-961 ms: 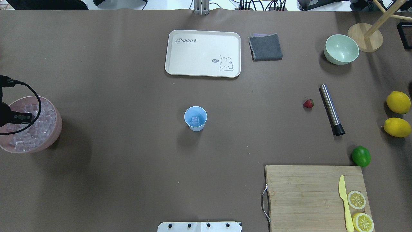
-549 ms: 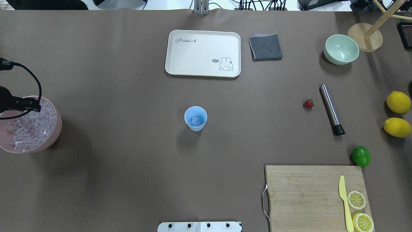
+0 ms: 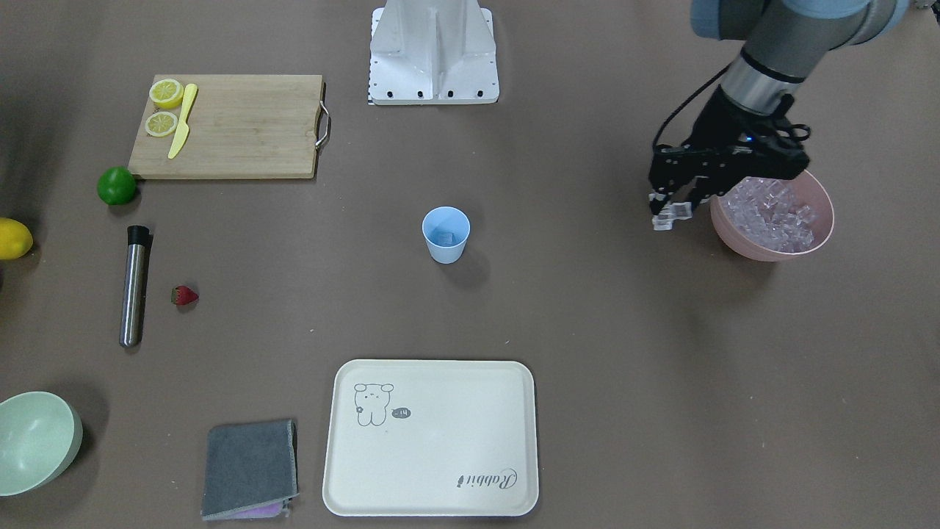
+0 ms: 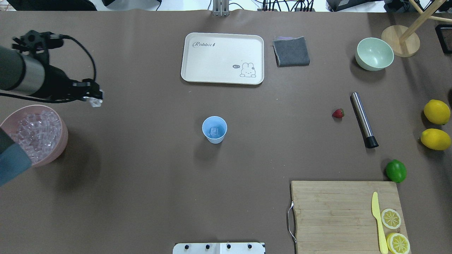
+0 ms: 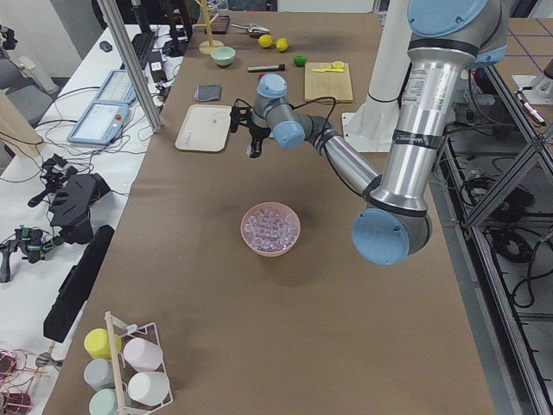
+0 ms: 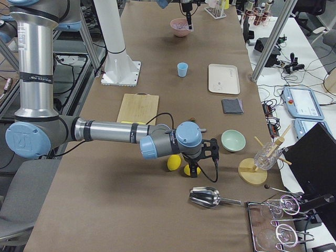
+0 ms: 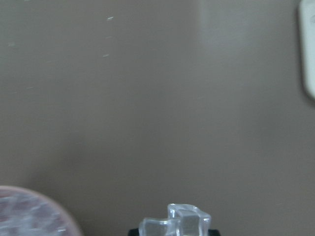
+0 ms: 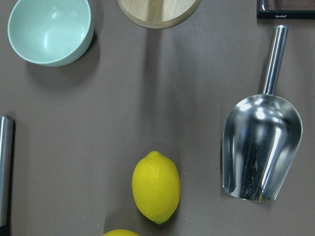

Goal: Mash ice and strawberries in cup
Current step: 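Carry the ice cube with the left gripper toward the light-blue cup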

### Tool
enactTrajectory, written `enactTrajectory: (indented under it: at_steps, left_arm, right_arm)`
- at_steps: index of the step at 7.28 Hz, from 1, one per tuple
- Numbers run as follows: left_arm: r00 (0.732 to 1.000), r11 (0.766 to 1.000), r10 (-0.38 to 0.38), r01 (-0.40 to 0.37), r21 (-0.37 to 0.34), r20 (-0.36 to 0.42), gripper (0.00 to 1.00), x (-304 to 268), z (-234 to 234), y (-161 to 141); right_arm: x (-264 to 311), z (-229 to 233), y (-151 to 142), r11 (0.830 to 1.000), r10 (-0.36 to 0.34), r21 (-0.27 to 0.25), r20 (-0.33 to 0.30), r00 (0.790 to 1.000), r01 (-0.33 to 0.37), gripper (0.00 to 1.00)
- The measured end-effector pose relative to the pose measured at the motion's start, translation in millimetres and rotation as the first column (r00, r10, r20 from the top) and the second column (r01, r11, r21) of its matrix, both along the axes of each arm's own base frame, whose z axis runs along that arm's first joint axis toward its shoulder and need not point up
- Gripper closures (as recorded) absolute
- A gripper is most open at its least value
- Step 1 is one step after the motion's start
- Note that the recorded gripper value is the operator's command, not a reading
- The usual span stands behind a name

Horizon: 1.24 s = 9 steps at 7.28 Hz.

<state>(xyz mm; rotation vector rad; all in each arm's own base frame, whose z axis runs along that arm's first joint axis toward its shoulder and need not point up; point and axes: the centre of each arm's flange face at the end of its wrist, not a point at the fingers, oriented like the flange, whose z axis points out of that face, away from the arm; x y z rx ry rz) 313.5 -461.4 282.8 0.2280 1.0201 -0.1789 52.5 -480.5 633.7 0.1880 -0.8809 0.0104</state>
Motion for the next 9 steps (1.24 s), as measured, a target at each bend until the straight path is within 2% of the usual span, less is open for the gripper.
enactTrajectory:
  at_steps: [2, 4, 6, 9]
  left_arm:
    - [0.999, 1.0, -0.026, 0.026, -0.012, -0.037, 1.0, 100.0, -68.3, 14.5]
    - [0.998, 0.999, -0.043, 0.042, -0.013, -0.047, 1.0, 162.3, -115.8, 37.3]
    - [0.997, 0.998, -0.06, 0.058, -0.037, -0.056, 1.0, 189.7, -133.4, 43.1]
    - [0.997, 0.998, -0.065, 0.064, -0.029, -0.035, 1.0, 226.8, -137.4, 51.9]
  right_arm:
    - [0.0, 1.5, 0.7, 1.0, -0.001, -0.003, 0.0, 1.0, 0.001, 0.0]
    - [-0.1, 3.0, 1.9, 1.0, -0.001, -0.005, 0.001, 1.0, 0.001, 0.0]
    - [0.0, 3.1, 3.6, 1.0, -0.001, -0.007, 0.003, 1.0, 0.001, 0.0]
    - [-0.2, 4.5, 5.3, 1.0, -0.001, -0.01, 0.004, 1.0, 0.001, 0.0]
